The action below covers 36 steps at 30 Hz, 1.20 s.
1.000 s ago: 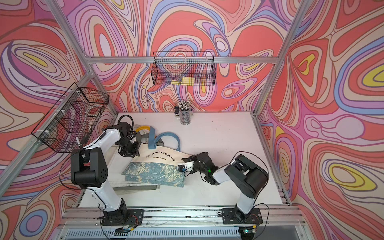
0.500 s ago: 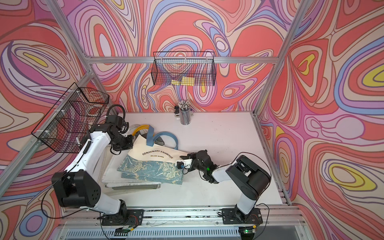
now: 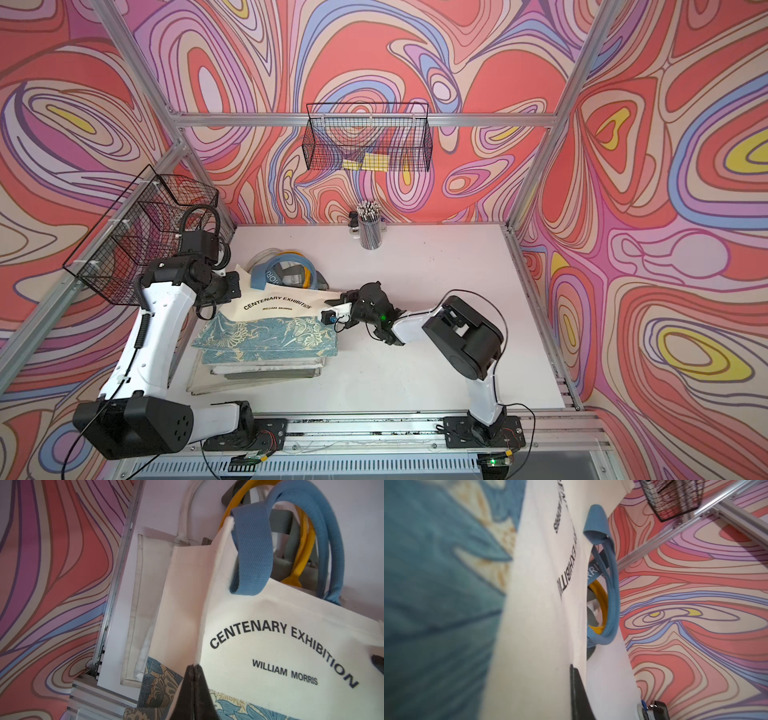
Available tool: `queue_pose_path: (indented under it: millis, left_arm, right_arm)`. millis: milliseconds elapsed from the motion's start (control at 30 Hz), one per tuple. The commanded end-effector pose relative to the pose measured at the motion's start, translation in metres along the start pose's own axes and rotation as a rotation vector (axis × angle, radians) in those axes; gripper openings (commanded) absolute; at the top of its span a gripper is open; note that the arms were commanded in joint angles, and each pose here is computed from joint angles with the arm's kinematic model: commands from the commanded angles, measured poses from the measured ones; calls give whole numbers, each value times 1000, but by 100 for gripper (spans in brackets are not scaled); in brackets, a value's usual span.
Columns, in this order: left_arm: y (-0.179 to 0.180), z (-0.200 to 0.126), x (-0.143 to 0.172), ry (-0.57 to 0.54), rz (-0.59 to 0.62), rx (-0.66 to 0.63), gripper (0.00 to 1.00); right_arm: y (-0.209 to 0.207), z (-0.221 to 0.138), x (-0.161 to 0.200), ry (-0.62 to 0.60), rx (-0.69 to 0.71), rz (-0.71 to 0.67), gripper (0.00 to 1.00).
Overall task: Put away the canvas bag
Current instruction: Place the canvas bag at the center of the board.
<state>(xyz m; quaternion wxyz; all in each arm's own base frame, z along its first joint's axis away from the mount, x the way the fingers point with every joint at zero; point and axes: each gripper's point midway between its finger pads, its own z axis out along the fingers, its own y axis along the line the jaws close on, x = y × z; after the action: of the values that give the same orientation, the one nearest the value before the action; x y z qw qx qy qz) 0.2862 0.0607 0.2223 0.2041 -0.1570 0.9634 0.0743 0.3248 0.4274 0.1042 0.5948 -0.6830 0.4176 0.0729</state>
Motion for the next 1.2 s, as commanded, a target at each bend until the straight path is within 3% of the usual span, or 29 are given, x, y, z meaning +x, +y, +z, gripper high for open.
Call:
queue_pose_path:
  millis: [0, 67, 133, 233, 433, 567, 667, 733, 767, 867, 967, 1067, 1167]
  left_arm:
    - [6, 21, 1, 48, 17, -41, 0]
    - [8, 29, 1, 71, 15, -59, 0]
    - [15, 35, 2, 88, 8, -103, 0]
    - [24, 37, 6, 93, 0, -145, 0]
    - [33, 36, 15, 83, -54, -155, 8]
    - [41, 19, 10, 20, -67, -175, 37]
    - [45, 1, 3, -53, -57, -178, 47]
    - [43, -8, 0, -85, -54, -158, 52]
    - [41, -13, 0, -94, -56, -136, 54]
    - [25, -21, 3, -88, -82, -37, 55]
    - [-4, -26, 11, -81, -130, 133, 56]
    - [-31, -26, 20, -115, -165, 270, 56]
    - [-46, -5, 38, -79, -190, 318, 56]
  right_arm:
    - [19, 21, 29, 144, 25, -5, 9]
    - [31, 25, 30, 138, -4, 12, 11]
    - [42, 26, 32, 138, -52, 30, 30]
    - [41, 27, 42, 186, -43, 58, 49]
    - [25, 20, 52, 235, -17, 81, 69]
    - [10, 4, 64, 250, -10, 140, 75]
    - [5, -4, 70, 281, -44, 176, 76]
    - [8, -6, 73, 325, -88, 199, 86]
    - [10, -7, 75, 352, -110, 219, 98]
    - [5, -16, 79, 416, -101, 255, 98]
    - [-15, -32, 82, 482, -5, 315, 98]
    - [-36, -54, 77, 521, 46, 449, 98]
    - [-38, -70, 42, 468, -66, 544, 92]
